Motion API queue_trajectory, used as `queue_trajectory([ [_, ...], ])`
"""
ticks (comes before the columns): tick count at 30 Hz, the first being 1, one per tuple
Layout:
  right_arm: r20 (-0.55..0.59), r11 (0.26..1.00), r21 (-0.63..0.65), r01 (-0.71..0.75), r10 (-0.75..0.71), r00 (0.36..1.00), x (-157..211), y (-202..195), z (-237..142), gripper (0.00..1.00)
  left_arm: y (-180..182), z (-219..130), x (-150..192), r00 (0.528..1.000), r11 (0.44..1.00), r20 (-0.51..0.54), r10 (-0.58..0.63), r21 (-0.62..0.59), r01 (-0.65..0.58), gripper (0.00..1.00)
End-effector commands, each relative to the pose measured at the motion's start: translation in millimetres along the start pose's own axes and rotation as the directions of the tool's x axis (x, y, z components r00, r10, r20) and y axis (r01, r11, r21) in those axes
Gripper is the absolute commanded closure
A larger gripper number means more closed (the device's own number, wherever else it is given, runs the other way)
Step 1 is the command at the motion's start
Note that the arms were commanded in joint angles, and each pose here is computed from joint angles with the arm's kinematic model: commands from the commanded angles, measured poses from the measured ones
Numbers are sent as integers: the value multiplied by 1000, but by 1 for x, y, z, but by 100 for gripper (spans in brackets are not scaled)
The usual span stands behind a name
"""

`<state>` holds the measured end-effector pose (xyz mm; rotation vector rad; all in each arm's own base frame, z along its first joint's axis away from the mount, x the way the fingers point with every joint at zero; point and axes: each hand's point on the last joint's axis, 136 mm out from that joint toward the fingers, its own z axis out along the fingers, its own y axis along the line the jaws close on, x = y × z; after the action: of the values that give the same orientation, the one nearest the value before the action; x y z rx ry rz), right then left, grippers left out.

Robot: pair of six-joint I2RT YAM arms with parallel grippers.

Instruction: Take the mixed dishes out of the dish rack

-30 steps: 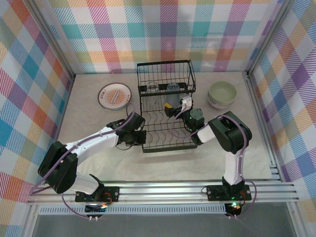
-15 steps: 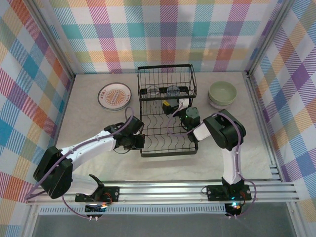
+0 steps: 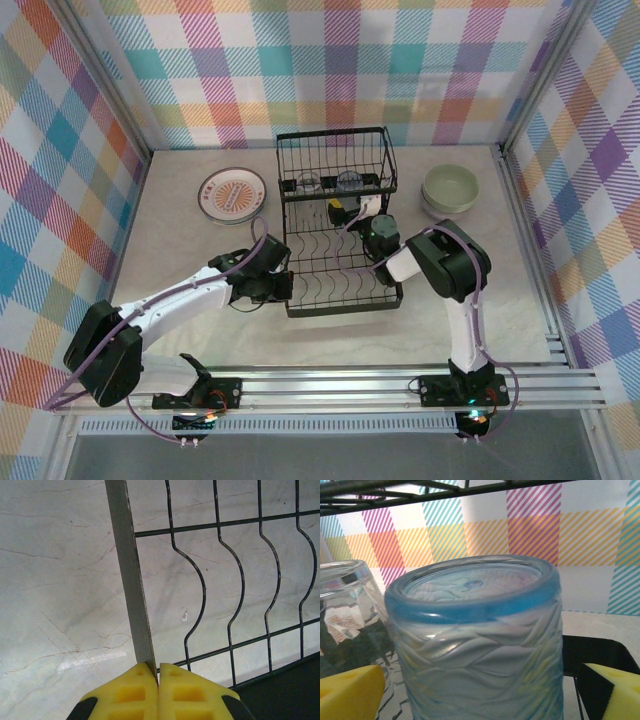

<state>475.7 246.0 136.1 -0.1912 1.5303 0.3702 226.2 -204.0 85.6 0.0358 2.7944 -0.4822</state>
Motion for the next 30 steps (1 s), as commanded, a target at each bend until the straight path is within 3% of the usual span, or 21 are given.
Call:
queue_trajectory([
  [1,52,997,72,-17,13,999,-10,-19,9,1,-13,-16,21,997,996,-58,51,70,-47,100],
  [4,52,997,78,-8,4,999,-9,-20,10,3,-14,-16,20,997,996,-58,49,75,-45,100],
  [14,49,999,48,10,-12,999,-10,-14,9,25,-19,-10,16,998,997,-59,36,77,-31,100],
  [30,42,999,-10,39,-38,998,-16,6,-8,44,-34,12,1,998,996,-68,9,91,-3,100],
])
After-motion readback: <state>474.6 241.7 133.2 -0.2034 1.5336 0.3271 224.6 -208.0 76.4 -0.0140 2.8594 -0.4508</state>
